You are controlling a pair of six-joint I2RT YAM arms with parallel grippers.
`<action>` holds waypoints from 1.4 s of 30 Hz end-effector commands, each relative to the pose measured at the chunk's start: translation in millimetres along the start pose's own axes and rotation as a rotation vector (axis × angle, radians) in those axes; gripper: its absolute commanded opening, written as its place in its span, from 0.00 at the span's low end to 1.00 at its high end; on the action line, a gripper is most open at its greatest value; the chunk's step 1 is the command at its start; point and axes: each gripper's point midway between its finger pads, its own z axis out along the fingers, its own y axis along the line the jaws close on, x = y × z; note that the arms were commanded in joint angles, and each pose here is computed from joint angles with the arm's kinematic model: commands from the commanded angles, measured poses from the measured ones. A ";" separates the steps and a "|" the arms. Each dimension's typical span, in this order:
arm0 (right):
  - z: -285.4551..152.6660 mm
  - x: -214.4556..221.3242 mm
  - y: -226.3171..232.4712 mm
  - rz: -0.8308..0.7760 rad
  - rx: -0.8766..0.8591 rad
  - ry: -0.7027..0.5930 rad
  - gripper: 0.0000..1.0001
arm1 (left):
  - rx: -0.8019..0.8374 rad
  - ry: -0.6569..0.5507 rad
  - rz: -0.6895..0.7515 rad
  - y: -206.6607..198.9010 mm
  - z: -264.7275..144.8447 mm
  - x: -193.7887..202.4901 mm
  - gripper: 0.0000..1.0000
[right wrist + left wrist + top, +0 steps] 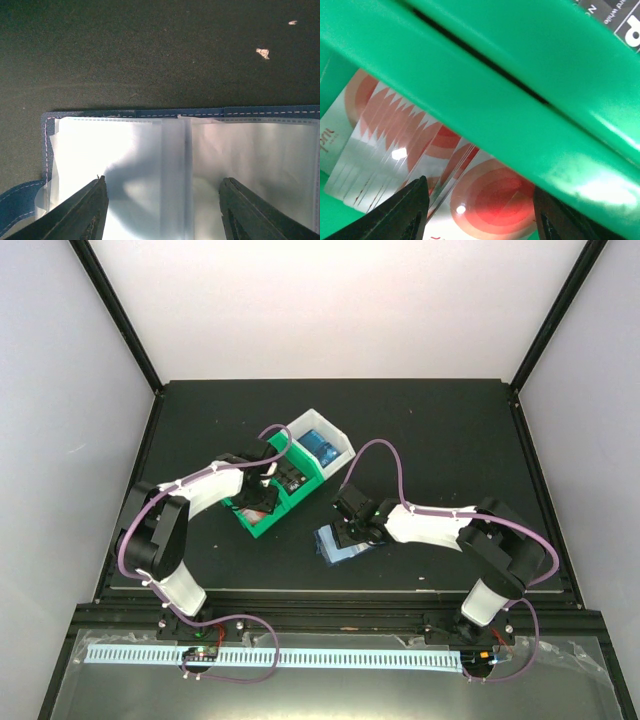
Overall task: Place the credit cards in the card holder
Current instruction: Pick up the credit card from the storage box.
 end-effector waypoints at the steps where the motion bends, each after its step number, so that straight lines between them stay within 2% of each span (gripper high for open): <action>1: 9.5 10.2 -6.5 0.019 0.021 0.037 0.63 | 0.098 0.019 -0.014 -14.1 -1.1 3.1 0.57; 9: 9.6 10.6 -7.9 0.021 0.029 0.036 0.63 | 0.120 0.003 -0.014 -16.2 -14.9 -0.9 0.45; 21: 12.1 12.2 -7.8 0.025 0.027 0.042 0.63 | 0.143 0.019 -0.013 -18.5 -28.1 4.1 0.39; 37: 16.2 14.5 -8.1 0.026 0.028 0.052 0.63 | 0.258 0.053 -0.007 -34.9 -46.1 19.3 0.32; 42: 16.8 14.5 -7.4 0.024 0.026 0.053 0.63 | 0.284 0.071 0.001 -39.5 -44.2 23.6 0.27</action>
